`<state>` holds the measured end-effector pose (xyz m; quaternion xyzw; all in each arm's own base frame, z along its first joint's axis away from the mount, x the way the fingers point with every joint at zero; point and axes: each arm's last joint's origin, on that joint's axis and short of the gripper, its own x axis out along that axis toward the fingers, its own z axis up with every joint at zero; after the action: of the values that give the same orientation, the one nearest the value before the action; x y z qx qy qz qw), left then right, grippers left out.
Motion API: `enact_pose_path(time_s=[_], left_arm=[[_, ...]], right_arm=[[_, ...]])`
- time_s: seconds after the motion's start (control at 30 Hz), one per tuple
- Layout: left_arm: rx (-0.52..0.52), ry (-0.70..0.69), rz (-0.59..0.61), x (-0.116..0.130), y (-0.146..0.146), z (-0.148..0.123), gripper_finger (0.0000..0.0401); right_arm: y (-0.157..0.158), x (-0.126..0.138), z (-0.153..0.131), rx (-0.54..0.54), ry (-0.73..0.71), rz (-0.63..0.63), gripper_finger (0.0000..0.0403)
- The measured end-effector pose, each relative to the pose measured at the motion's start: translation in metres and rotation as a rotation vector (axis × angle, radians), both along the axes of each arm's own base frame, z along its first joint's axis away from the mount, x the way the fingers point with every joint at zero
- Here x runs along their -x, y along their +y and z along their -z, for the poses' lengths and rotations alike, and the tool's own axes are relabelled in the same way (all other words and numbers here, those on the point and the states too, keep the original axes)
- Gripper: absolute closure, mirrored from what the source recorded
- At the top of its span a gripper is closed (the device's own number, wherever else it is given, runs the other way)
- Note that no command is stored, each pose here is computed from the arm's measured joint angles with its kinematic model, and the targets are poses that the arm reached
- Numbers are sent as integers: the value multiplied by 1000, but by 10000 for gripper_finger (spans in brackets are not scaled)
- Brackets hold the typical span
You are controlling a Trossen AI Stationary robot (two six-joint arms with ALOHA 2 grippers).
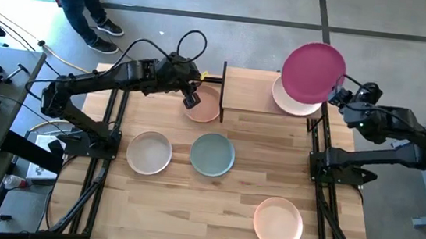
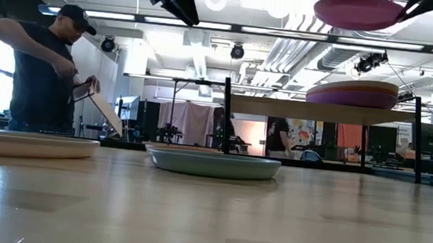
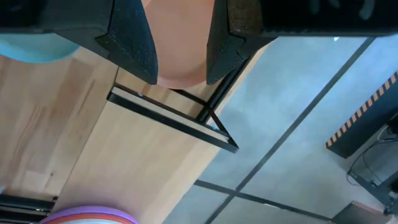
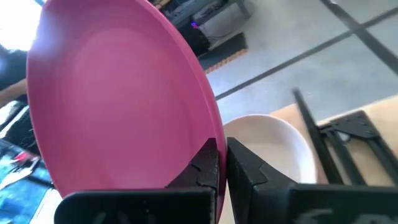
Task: Place and stack plates onto a shelf
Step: Stack the pink plate on the white plate on the shelf
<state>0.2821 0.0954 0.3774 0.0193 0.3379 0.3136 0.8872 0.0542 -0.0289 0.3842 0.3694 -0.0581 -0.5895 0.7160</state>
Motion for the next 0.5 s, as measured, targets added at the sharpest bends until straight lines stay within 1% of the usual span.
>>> enact_pose_path(time_s=[0.17, 0.3, 0.4, 0.5], left_arm=[[0, 0, 0, 0, 0, 0, 277], [1, -1, -1, 0, 0, 0, 277], [1, -1, -1, 0, 0, 0, 277], [2, -1, -1, 0, 0, 0, 277]], right_arm=[[-2, 6, 6, -51, -13, 103, 403], [-6, 5, 9, -51, -32, 165, 403], [-9, -2, 17, -49, -4, 182, 403], [-11, -9, 29, -87, 28, 174, 403]])
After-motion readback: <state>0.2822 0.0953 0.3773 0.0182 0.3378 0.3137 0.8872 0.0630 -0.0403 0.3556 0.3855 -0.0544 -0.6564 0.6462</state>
